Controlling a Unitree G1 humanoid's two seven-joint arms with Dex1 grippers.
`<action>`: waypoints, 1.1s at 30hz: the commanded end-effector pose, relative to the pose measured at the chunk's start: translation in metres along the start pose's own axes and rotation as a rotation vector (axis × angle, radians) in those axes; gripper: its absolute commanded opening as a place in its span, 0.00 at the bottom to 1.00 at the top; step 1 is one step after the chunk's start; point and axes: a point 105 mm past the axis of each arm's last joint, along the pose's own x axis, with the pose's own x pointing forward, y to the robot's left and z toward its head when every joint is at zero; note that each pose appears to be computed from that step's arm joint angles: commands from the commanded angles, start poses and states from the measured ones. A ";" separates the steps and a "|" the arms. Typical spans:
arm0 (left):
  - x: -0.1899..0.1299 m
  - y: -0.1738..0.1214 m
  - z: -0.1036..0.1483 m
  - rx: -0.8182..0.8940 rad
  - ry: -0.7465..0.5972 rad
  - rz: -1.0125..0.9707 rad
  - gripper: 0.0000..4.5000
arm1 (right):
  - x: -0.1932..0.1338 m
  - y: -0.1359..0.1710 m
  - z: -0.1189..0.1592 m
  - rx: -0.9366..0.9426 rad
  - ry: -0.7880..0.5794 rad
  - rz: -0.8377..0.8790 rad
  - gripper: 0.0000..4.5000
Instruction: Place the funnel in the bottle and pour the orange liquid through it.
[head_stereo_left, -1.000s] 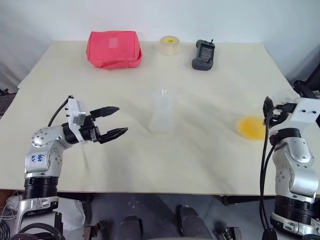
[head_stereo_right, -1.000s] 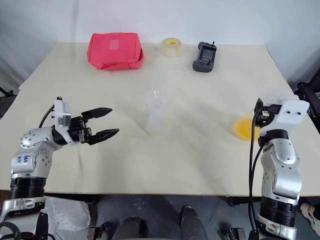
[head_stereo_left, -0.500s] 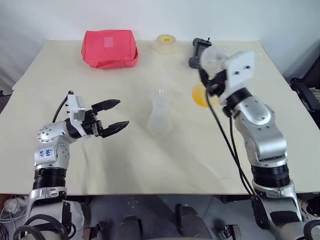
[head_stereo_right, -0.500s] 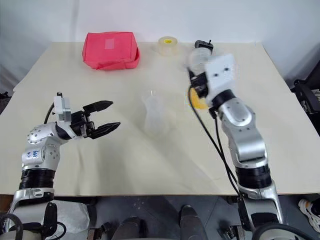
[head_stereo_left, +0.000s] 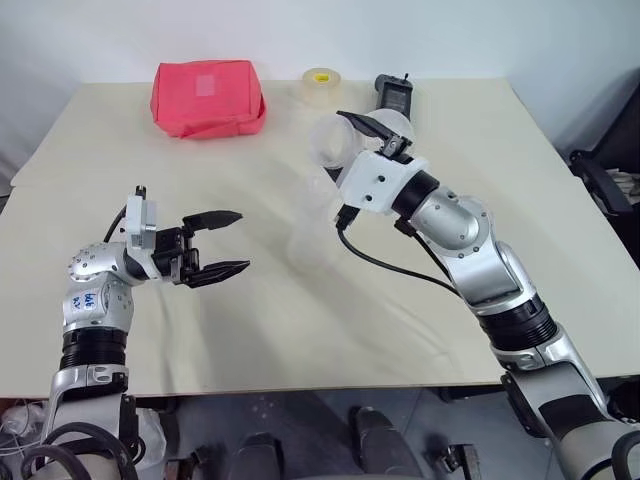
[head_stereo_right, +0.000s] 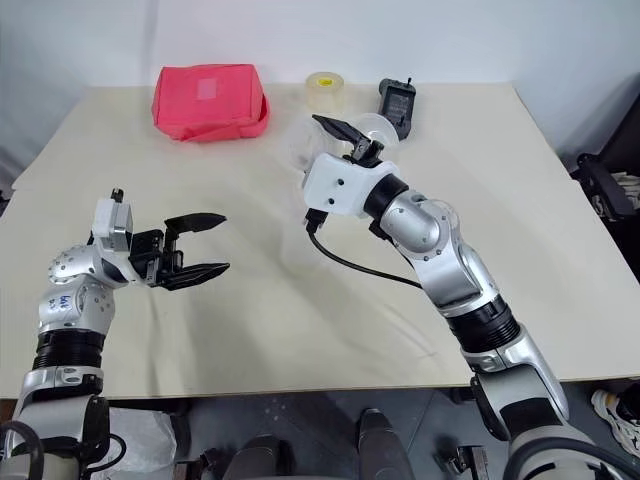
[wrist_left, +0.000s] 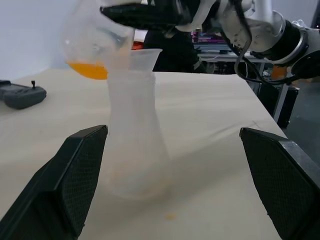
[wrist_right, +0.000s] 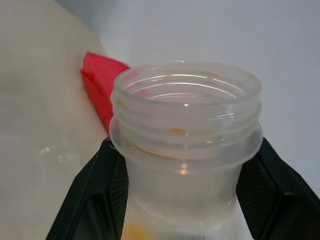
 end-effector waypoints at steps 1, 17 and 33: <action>0.004 0.003 0.004 0.032 -0.006 -0.007 1.00 | 0.004 -0.010 0.007 -0.105 -0.015 -0.024 0.55; 0.011 0.007 0.001 0.037 -0.021 -0.011 1.00 | 0.012 -0.014 0.007 -0.376 -0.003 -0.061 0.55; 0.015 0.011 0.003 0.049 -0.026 -0.003 1.00 | 0.011 -0.010 -0.001 -0.610 -0.041 -0.027 0.55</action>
